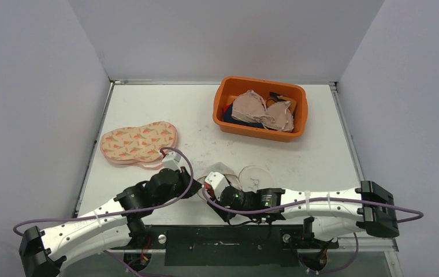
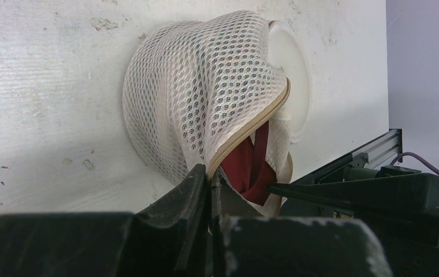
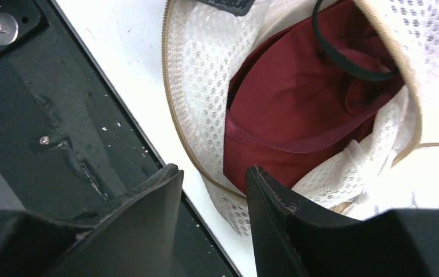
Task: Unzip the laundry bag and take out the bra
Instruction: Pick up the bra from the laundry bag.
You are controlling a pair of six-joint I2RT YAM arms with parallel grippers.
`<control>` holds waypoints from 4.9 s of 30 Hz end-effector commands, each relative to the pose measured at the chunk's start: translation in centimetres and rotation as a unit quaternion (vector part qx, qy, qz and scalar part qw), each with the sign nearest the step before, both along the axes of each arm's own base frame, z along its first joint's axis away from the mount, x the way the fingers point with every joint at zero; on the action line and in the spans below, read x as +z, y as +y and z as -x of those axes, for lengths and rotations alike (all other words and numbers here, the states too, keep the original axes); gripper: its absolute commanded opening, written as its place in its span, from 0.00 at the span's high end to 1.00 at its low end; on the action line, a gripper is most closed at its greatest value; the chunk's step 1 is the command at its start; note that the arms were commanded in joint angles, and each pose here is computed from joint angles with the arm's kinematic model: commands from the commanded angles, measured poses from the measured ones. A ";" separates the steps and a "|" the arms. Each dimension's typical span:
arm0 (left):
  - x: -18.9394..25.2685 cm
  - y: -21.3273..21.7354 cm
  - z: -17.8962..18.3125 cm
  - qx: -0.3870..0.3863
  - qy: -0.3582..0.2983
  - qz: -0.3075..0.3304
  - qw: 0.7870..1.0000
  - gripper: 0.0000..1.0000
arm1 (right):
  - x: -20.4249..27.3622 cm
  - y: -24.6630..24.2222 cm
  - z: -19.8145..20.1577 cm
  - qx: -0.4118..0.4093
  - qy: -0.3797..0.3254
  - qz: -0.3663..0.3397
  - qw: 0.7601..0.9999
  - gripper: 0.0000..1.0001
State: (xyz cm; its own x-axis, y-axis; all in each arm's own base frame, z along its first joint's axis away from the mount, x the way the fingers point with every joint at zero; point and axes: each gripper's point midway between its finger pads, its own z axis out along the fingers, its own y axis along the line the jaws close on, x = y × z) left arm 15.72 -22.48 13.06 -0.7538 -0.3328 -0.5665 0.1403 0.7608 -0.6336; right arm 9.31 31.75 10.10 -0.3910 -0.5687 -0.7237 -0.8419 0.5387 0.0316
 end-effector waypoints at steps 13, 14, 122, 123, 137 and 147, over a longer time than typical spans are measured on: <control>-1.6 1.3 -0.1 0.010 -0.005 -0.028 1.000 1.00 | 6.5 2.0 -6.6 -0.140 -0.053 -0.116 0.982 0.46; -1.7 1.3 0.0 0.009 -0.005 -0.028 1.000 1.00 | 6.0 2.3 -6.6 -0.137 -0.050 -0.111 0.983 0.47; -2.8 0.5 1.7 -0.015 0.023 -0.028 0.999 1.00 | 1.2 4.4 -7.5 -0.205 -0.047 -0.084 0.974 0.32; -2.7 0.5 1.7 -0.015 0.022 -0.027 0.999 1.00 | 0.7 4.3 -7.6 -0.206 -0.047 -0.075 0.974 0.33; -2.9 0.9 1.8 -0.009 0.020 -0.023 0.999 1.00 | 0.1 1.8 -8.6 -0.249 -0.062 -0.048 0.965 0.76; -3.2 0.6 1.7 -0.011 0.023 -0.023 0.999 1.00 | 1.9 -0.7 -8.6 -0.267 -0.070 -0.065 0.959 0.95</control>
